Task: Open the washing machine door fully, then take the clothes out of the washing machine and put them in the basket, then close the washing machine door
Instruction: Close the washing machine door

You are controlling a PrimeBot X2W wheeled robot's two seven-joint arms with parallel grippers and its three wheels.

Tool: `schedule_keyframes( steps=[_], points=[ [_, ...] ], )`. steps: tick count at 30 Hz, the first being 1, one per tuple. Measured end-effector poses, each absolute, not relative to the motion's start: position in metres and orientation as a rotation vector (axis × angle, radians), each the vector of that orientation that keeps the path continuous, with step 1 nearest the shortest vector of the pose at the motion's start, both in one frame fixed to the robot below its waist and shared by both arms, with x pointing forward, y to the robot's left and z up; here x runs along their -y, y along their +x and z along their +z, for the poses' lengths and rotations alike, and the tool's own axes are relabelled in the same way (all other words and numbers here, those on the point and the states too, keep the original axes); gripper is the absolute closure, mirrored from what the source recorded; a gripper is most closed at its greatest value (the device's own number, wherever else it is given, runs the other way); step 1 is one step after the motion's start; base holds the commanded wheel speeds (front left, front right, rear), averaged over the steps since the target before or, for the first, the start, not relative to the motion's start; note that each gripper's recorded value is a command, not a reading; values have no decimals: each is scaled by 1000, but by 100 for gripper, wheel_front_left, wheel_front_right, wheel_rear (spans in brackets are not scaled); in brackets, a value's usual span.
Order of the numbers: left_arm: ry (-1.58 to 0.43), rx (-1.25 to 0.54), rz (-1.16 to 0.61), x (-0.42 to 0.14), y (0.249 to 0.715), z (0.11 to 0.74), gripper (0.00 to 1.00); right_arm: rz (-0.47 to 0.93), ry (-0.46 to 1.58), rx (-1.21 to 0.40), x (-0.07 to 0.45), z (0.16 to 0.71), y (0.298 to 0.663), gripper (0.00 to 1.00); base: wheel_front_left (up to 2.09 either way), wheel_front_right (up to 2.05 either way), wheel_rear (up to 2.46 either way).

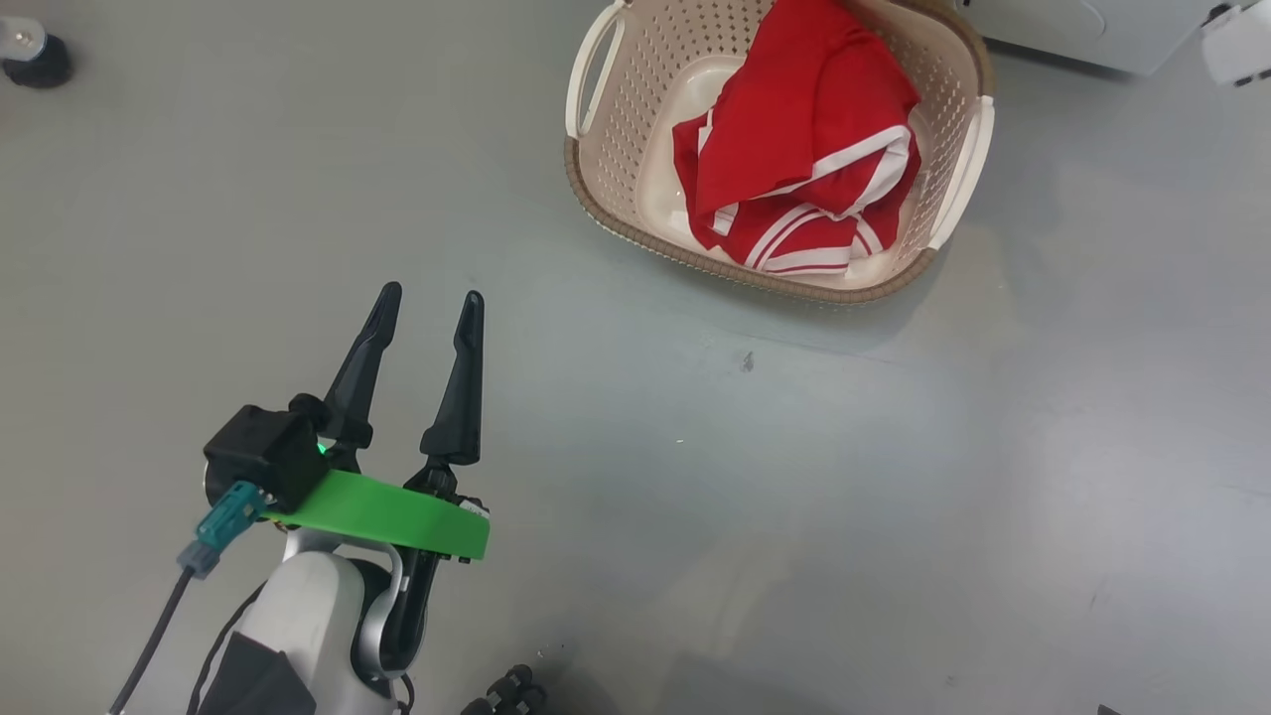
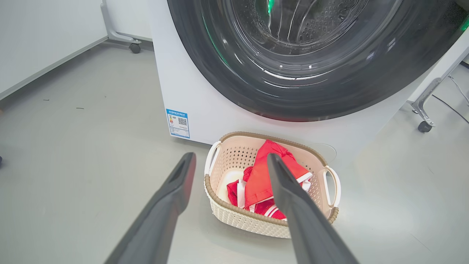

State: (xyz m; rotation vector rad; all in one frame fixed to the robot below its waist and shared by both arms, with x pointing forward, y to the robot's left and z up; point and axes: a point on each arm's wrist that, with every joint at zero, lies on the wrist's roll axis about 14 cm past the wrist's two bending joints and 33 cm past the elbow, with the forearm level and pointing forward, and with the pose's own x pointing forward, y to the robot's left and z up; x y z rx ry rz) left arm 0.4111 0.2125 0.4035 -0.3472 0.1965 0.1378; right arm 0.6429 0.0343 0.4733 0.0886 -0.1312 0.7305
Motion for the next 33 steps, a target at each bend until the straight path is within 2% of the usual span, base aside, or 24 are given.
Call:
schedule_keyframes(
  steps=[17,33],
  points=[
    [-386,-215,158,-216,414,394,0,688,44,155,-34,470,676,100,0,0,0],
    [-401,-205,154,-215,414,400,0,666,47,159,-36,475,676,100,0,0,0]
  ],
)
